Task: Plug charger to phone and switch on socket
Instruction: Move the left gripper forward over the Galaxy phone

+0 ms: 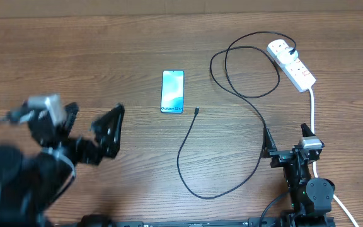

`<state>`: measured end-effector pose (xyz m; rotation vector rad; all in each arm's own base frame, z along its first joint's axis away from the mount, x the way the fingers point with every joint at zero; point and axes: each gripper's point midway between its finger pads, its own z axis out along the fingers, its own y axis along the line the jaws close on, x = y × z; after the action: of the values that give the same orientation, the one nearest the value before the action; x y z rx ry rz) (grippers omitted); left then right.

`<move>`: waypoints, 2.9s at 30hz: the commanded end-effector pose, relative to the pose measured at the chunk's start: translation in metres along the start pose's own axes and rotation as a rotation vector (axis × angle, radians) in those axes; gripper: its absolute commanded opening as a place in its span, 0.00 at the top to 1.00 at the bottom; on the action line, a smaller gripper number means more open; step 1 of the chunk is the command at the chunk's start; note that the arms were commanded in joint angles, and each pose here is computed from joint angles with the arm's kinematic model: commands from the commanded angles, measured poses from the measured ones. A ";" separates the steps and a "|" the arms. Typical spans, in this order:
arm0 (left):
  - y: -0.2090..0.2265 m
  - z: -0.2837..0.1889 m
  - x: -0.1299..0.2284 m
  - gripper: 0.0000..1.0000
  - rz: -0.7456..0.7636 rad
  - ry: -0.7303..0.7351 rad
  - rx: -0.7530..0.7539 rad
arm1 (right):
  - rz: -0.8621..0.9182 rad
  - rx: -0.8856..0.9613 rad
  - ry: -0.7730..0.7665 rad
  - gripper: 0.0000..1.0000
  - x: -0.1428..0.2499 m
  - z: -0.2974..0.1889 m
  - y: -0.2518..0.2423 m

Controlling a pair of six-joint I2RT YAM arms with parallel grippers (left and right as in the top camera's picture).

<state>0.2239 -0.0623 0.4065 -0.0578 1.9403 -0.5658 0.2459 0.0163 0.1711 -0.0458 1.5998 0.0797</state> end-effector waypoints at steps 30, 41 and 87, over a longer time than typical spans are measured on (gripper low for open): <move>-0.044 0.152 0.169 0.00 0.307 0.835 -0.010 | -0.002 0.000 -0.006 0.00 0.001 0.000 0.000; -0.029 0.180 0.211 0.00 0.295 0.991 -0.067 | -0.002 0.000 -0.006 0.00 0.001 0.000 0.000; -0.017 0.213 0.202 0.00 0.200 1.094 -0.344 | -0.002 0.000 -0.006 0.00 0.001 0.000 0.000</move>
<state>0.3088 -0.2081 0.1976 0.3122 2.9958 -0.1570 0.2459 0.0163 0.1711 -0.0458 1.5998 0.0797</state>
